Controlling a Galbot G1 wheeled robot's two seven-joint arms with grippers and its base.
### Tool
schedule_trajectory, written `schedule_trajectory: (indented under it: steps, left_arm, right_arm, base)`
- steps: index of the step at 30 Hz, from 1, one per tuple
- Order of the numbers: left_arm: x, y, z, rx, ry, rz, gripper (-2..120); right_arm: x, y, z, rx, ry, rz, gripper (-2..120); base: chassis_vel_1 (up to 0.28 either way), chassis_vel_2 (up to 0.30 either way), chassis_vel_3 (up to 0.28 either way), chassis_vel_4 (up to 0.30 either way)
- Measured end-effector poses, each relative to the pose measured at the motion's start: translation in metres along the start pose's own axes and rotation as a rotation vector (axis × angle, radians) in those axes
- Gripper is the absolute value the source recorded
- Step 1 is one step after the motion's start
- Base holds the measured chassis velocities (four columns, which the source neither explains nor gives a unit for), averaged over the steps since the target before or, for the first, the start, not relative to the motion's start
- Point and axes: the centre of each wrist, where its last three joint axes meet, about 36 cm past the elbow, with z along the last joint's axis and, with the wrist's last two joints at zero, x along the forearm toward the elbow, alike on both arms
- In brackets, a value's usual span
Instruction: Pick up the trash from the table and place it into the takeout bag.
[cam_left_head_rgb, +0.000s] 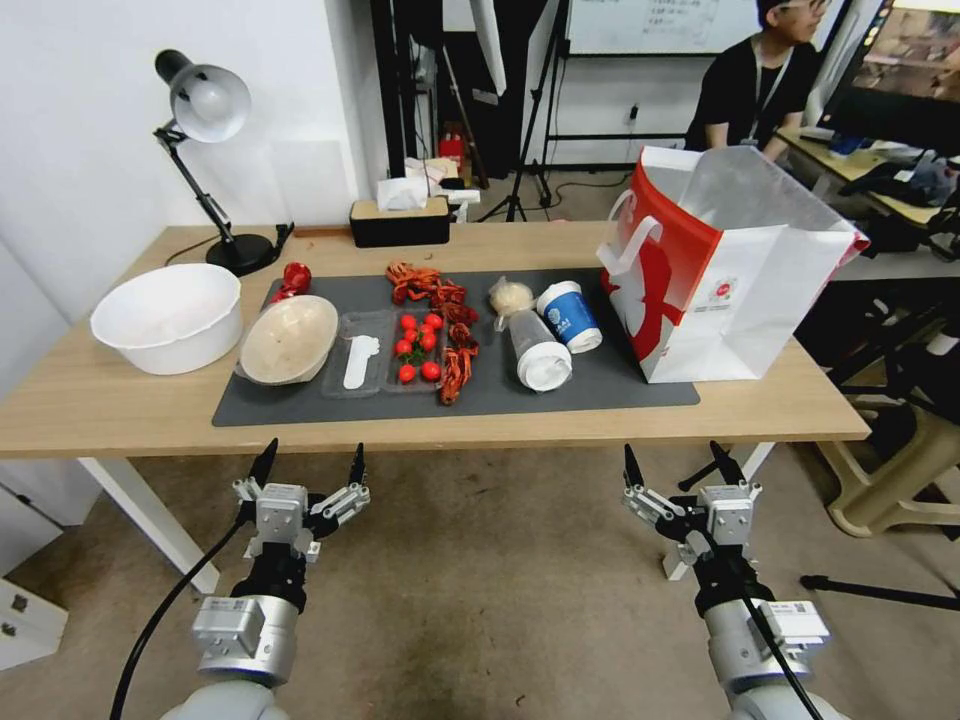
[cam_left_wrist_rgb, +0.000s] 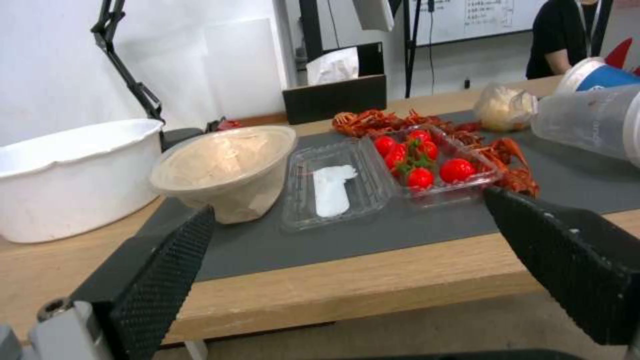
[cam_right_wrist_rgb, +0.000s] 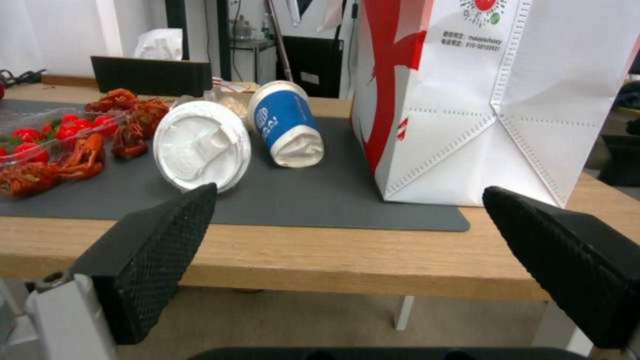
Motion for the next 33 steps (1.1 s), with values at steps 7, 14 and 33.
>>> schedule_trajectory:
  steps: [7, 14, 33]
  left_arm:
    - [0.000, 0.000, 0.000, 0.000, 0.000, 0.000, 100]
    - [0.000, 0.000, 0.000, 0.001, 0.005, -0.001, 100]
    - [0.038, -0.038, -0.036, 0.167, 0.336, -0.083, 100]
  right_arm:
    - [0.000, 0.000, 0.000, 0.000, 0.000, 0.000, 100]
    - [0.000, 0.001, 0.000, -0.006, 0.008, -0.006, 100]
    - [-0.008, 0.041, 0.016, -0.199, 0.266, -0.259, 100]
  base:
    - [0.000, 0.000, 0.000, 0.000]
    - [0.000, 0.000, 0.000, 0.000]
    - [0.000, 0.000, 0.000, 0.000]
